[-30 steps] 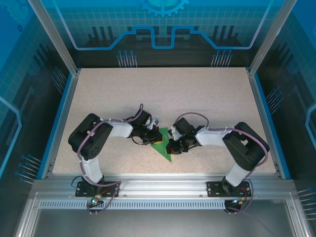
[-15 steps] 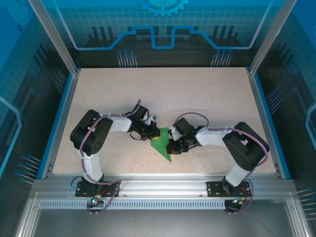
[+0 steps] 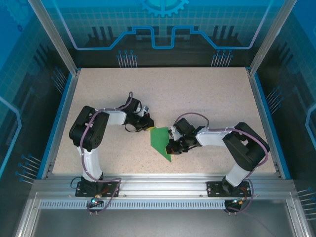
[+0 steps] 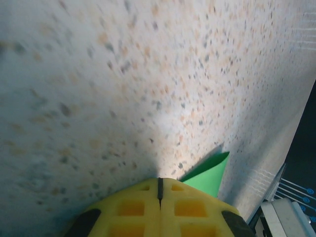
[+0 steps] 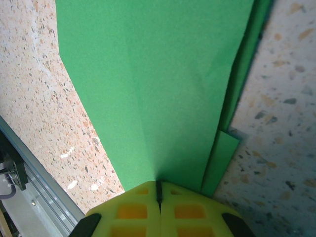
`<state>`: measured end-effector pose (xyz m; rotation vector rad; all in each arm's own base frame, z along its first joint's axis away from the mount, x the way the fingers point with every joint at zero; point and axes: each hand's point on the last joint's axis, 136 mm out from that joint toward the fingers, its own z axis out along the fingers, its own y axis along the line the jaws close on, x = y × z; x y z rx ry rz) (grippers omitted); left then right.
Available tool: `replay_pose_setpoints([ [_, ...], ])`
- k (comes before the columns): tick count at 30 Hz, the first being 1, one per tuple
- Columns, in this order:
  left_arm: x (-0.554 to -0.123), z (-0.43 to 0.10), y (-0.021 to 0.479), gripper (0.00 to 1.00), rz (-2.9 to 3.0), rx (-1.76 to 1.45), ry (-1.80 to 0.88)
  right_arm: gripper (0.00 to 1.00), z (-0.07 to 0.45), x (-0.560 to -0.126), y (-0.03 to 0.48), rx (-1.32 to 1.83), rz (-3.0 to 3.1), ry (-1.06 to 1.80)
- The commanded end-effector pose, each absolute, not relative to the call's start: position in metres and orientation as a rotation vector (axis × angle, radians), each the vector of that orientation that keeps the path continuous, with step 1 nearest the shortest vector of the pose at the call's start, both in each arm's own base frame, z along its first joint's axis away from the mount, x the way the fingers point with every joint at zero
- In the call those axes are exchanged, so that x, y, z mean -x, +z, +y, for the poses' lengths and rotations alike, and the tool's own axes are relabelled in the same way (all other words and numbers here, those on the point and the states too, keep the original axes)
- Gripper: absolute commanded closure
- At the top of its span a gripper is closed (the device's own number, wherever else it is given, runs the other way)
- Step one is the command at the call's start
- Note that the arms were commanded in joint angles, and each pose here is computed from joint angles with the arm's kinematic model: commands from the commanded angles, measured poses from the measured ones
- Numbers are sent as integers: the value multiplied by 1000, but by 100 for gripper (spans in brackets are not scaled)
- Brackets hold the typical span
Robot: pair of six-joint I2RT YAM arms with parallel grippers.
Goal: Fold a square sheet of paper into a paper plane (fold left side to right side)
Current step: Fourth fold the wing at the center of the table.
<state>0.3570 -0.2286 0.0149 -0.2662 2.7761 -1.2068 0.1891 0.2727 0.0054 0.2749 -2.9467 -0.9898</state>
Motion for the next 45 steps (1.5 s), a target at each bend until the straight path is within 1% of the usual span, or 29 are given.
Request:
replay_pose_setpoints([
  [1, -368, -212, 8, 100, 2783, 286, -1119, 100, 212, -133, -43, -160, -2848, -553],
  [7, -367, -211, 52, 98, 2682, 245, -1150, 100, 214, -137, -42, -156, -2863, -557],
  [11, -348, -215, 76, 97, 2639, 211, -1180, 100, 217, -140, -40, -154, -2868, -564],
  [14, -327, -233, 83, 96, 2644, 150, -1226, 100, 217, -141, -41, -152, -2869, -559],
  [19, -299, -263, 68, 96, 2713, 69, -1268, 100, 218, -142, -40, -151, -2870, -554],
  [26, -293, -287, 41, 96, 2783, 37, -1285, 100, 222, -144, -36, -174, -2879, -562],
  [36, -288, -275, -1, 96, 2908, 126, -1141, 100, 237, -161, -4, -199, -2942, -683],
  [42, -281, -269, -8, 96, 2927, 154, -1113, 100, 251, -174, 30, -205, -2986, -810],
  [45, -281, -269, -8, 96, 2926, 159, -1117, 100, 260, -177, 37, -206, -2973, -874],
])
